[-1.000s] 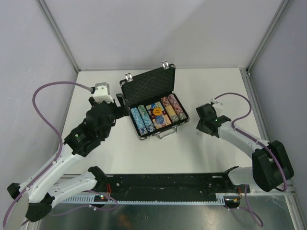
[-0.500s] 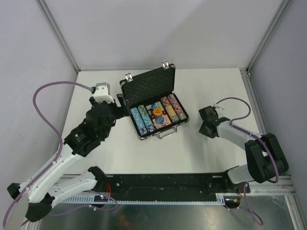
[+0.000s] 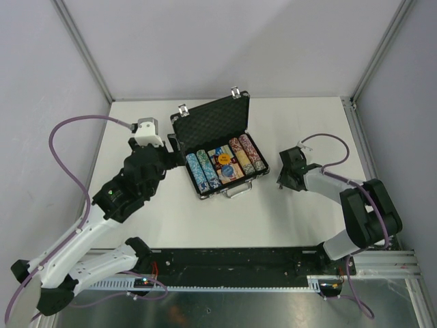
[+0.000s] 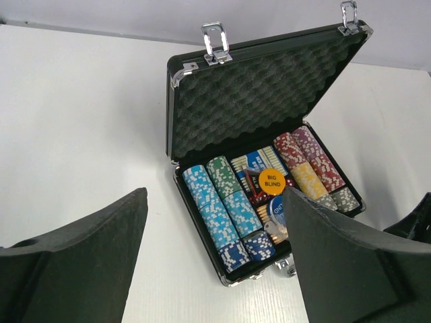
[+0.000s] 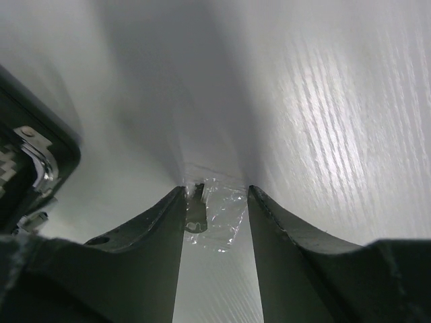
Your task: Pack up texas hold em set
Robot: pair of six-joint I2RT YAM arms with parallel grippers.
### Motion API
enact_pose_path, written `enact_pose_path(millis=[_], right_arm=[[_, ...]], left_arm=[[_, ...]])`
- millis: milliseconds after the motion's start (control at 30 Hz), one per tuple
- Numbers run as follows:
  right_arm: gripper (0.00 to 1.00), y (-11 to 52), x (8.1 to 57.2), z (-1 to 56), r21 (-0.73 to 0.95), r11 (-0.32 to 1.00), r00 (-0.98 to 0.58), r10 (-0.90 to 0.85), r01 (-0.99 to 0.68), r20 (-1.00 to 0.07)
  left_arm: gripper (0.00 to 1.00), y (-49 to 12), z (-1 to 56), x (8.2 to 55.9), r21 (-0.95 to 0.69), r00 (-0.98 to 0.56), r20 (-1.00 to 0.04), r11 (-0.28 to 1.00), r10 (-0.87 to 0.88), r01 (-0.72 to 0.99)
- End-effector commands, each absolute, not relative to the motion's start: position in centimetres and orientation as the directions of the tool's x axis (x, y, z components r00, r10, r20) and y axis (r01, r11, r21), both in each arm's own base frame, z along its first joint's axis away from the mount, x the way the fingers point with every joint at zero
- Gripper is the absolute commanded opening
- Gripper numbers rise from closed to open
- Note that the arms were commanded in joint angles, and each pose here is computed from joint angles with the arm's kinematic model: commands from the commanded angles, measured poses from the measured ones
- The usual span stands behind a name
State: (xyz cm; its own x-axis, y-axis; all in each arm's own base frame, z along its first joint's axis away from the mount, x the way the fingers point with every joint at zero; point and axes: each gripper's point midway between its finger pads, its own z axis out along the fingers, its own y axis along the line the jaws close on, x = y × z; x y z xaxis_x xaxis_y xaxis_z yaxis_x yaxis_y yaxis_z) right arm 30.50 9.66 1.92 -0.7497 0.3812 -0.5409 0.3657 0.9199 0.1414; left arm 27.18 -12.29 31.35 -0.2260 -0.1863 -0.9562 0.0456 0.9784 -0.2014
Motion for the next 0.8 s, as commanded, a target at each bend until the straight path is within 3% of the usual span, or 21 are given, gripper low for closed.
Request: enact_pose_path(millis=[0, 167, 433, 567, 767], right_arm=[[0.48, 10.0, 29.3, -0.6, 0.076, 0.938, -0.806, 0.331, 0.339, -0.49], [0.43, 10.2, 29.0, -1.1, 0.058, 0.94, -0.815, 0.321, 0.336, -0.482], [0.12, 10.1, 29.2, -0.5, 0.051, 0.941, -0.803, 0.314, 0.335, -0.506], [0.03, 10.4, 29.6, 0.3, 0.045, 0.946, -0.798, 0.296, 0.322, -0.526], [0.0, 11.9, 31.0, 2.7, 0.071, 0.957, -0.774, 0.268, 0.28, -0.574]], left_arm=[[0.86, -12.0, 32.5, 27.5, -0.212, -0.185, -0.962, 0.977, -0.203, 0.034], [0.86, -12.0, 32.3, 27.5, -0.211, -0.187, -0.961, 0.977, -0.202, 0.033], [0.86, -12.0, 32.1, 27.5, -0.209, -0.19, -0.961, 0.977, -0.199, 0.034], [0.86, -12.0, 32.1, 27.5, -0.209, -0.191, -0.961, 0.977, -0.198, 0.034], [0.86, -11.9, 32.1, 27.4, -0.21, -0.189, -0.961, 0.977, -0.2, 0.035]])
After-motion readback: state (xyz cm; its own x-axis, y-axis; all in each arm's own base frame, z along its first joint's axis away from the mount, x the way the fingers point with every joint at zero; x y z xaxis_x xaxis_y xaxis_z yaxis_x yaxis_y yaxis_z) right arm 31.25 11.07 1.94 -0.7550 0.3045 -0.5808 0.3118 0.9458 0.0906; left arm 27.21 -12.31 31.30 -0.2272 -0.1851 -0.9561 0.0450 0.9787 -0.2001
